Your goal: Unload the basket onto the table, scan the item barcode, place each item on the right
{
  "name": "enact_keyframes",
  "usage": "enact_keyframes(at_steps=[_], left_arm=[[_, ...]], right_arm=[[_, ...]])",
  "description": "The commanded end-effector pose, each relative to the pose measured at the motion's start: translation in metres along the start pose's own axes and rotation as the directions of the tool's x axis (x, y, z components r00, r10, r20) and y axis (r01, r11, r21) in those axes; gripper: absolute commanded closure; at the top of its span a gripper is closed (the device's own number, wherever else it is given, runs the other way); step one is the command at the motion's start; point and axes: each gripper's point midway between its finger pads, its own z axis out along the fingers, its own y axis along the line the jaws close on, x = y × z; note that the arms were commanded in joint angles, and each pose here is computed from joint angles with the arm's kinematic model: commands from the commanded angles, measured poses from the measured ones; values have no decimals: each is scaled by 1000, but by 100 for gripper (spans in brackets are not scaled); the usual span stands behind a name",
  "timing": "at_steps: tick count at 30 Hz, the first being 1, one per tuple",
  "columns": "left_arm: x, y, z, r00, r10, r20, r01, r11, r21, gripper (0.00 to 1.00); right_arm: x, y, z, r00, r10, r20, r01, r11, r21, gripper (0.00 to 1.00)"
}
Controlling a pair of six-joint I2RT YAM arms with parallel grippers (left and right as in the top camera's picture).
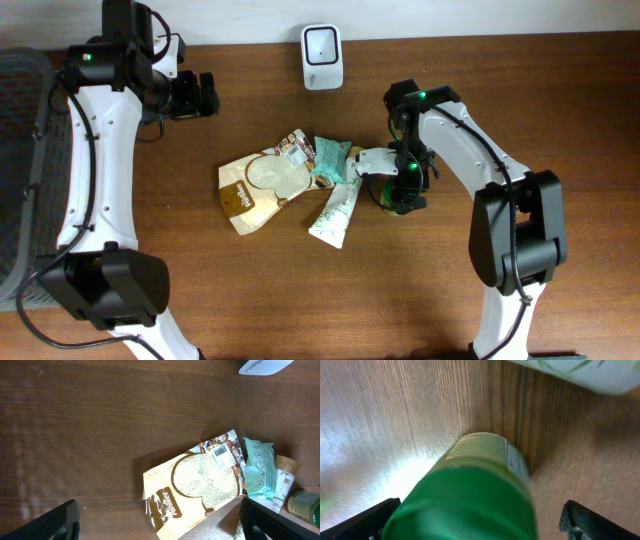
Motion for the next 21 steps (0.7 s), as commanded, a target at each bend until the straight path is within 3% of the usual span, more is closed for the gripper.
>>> enact_keyframes(at_steps=[1,5,9,13,18,21], left_arm=[[0,0,1,1000,16,-3,-15,1000,9,1],[0,0,1,1000,16,-3,-15,1000,9,1],[0,0,1,1000,16,-3,-16,1000,9,1],[0,0,1,1000,16,-3,-15,1000,9,1],[0,0,1,1000,16,-3,-15,1000,9,1],[0,0,1,1000,16,-3,-15,1000,9,1]], right_arm=[[-5,-7,-27,989,142,30,-143,989,32,2],[-20,-20,-81,912,390,125,-400,914,72,2],[-32,-30,-118,688,684,242,-711,702,39,2],[-35,-23,-111,667,712,221,-727,686,-17,2],[-18,-14,-89,466,877,120,-882,472,-22,1],[-4,-8,-72,455,889,55,-891,454,35,4]])
